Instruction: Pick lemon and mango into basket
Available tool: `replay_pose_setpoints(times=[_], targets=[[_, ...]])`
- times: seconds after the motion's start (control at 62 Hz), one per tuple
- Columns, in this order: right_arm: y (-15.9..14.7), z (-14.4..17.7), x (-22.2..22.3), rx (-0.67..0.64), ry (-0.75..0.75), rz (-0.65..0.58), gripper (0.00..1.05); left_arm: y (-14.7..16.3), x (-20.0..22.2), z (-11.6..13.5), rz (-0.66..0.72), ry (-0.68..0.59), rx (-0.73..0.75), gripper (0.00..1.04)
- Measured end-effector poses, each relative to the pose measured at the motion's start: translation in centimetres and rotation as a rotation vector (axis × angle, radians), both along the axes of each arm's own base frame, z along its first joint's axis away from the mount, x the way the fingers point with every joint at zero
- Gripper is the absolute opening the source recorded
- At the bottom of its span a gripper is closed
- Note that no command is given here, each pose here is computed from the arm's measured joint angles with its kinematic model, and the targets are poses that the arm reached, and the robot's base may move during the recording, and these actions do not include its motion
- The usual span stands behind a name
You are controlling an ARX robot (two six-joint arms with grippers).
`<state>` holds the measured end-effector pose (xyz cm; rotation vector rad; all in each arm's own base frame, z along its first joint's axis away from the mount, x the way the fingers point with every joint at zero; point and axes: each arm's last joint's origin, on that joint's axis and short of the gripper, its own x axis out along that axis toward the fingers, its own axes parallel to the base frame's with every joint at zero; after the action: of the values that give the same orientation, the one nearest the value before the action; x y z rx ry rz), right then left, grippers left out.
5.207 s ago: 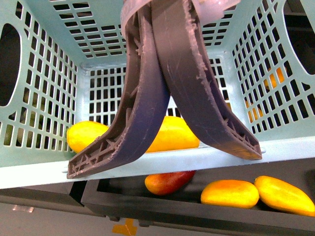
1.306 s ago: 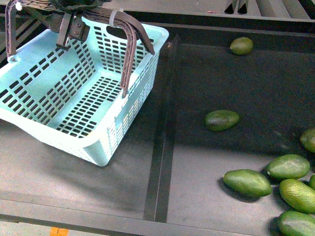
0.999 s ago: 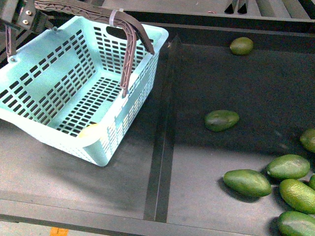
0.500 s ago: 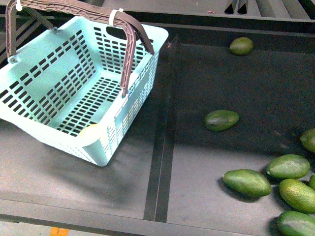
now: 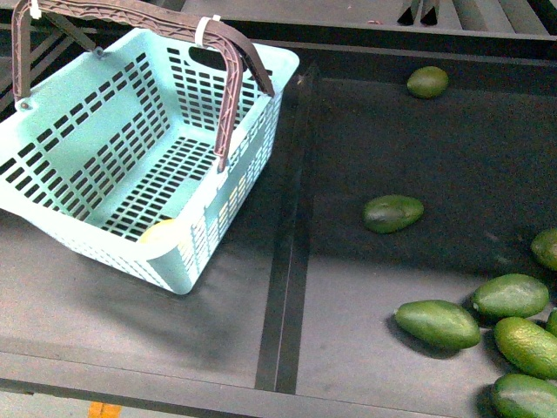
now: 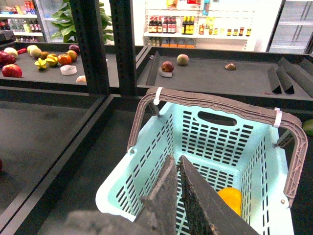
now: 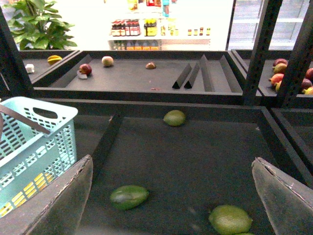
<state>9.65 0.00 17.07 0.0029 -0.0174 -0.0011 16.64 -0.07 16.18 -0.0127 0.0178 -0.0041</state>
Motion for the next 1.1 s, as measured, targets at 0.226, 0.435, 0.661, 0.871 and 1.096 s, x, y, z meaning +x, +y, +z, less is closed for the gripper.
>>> replay_pose_setpoints(times=[0.226, 0.435, 0.661, 0.871, 1.096], targets=[[0.0, 0.0, 0.0, 0.000, 0.000, 0.000, 0.96, 0.0, -1.9, 0.2, 0.000, -0.007, 0.001, 0.04], [0.0, 0.0, 0.0, 0.000, 0.000, 0.000, 0.96, 0.0, -3.1, 0.6, 0.000, -0.021, 0.001, 0.04], [0.0, 0.0, 0.0, 0.000, 0.000, 0.000, 0.96, 0.0, -4.5, 1.0, 0.000, -0.032, 0.001, 0.04], [0.0, 0.0, 0.0, 0.000, 0.000, 0.000, 0.96, 0.0, -5.2, 1.0, 0.000, -0.034, 0.001, 0.04], [0.0, 0.0, 0.0, 0.000, 0.000, 0.000, 0.96, 0.0, -5.7, 1.0, 0.000, -0.034, 0.001, 0.04]])
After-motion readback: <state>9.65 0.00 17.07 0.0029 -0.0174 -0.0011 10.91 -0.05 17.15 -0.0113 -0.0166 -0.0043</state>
